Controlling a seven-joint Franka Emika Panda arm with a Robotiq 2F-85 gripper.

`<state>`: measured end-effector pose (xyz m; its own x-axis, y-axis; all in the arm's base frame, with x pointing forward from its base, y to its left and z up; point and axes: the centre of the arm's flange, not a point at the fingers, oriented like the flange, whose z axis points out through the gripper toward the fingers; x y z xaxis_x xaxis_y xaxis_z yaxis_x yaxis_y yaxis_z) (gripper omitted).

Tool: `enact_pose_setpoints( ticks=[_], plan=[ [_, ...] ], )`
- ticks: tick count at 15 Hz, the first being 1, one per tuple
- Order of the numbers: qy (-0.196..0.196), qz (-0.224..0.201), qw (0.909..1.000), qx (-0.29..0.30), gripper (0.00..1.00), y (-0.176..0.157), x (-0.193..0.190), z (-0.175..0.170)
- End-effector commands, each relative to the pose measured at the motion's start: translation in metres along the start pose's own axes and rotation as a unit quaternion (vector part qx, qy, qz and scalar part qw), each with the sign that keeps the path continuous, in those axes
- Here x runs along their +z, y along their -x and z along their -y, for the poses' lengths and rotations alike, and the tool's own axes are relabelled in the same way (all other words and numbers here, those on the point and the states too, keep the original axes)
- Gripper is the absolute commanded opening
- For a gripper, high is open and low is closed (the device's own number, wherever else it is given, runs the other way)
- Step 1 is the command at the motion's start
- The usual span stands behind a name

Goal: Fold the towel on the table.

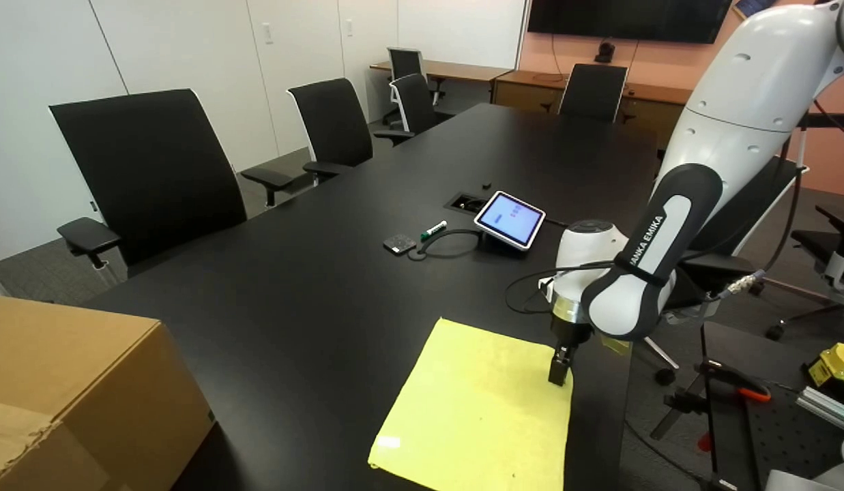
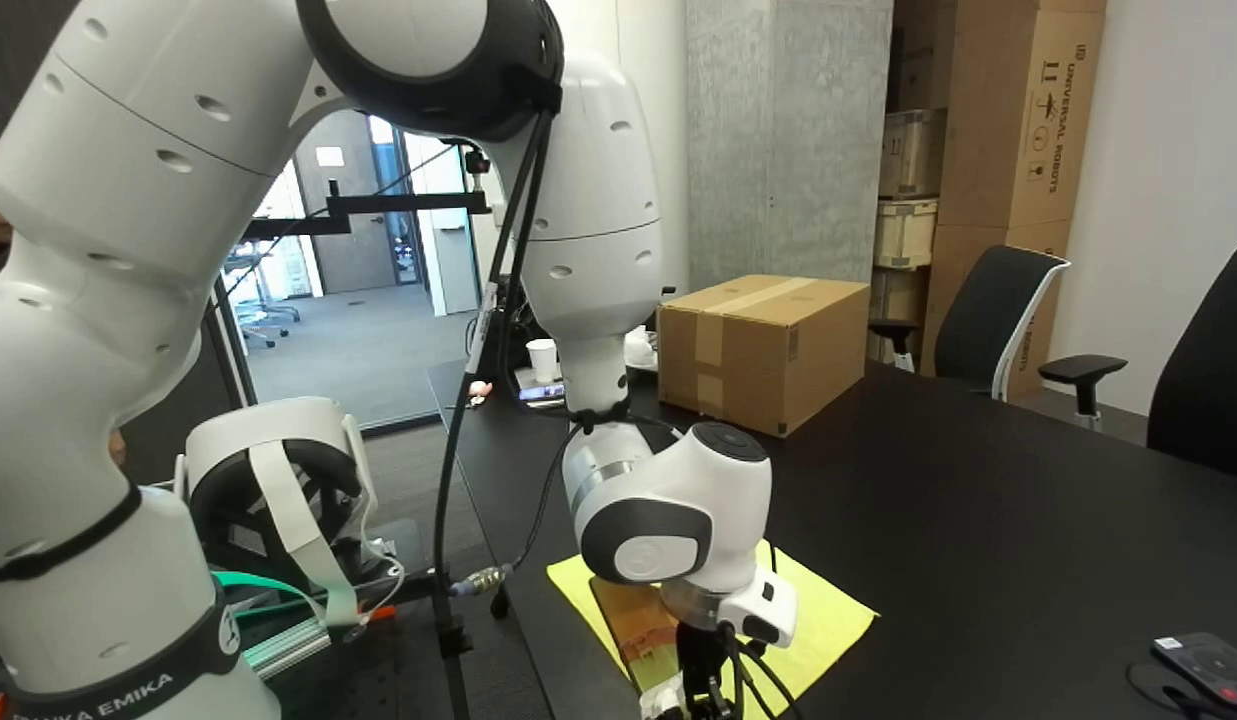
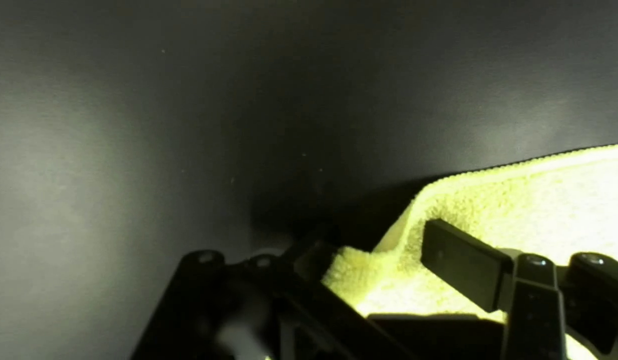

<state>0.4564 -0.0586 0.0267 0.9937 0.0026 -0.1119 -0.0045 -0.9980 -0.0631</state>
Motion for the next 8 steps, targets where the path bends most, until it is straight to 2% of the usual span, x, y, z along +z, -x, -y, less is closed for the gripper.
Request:
enact_pose_setpoints(
  ticks=[1, 2, 5, 7, 8],
  plan=[
    [0.006, -0.001, 0.9999, -0.010, 0.35, -0.0102, -0.0003, 0.0053],
    [0.007, -0.001, 0.9999, -0.012, 0.31, -0.0113, -0.0015, 0.0071],
    [0.009, -0.001, 0.9999, -0.012, 0.06, -0.0148, -0.0047, 0.0094],
    [0.010, -0.002, 0.9999, -0.008, 0.03, -0.0179, -0.0065, 0.0102],
    [0.010, -0.001, 0.9999, -0.007, 0.08, -0.0184, -0.0080, 0.0103]
  ],
)
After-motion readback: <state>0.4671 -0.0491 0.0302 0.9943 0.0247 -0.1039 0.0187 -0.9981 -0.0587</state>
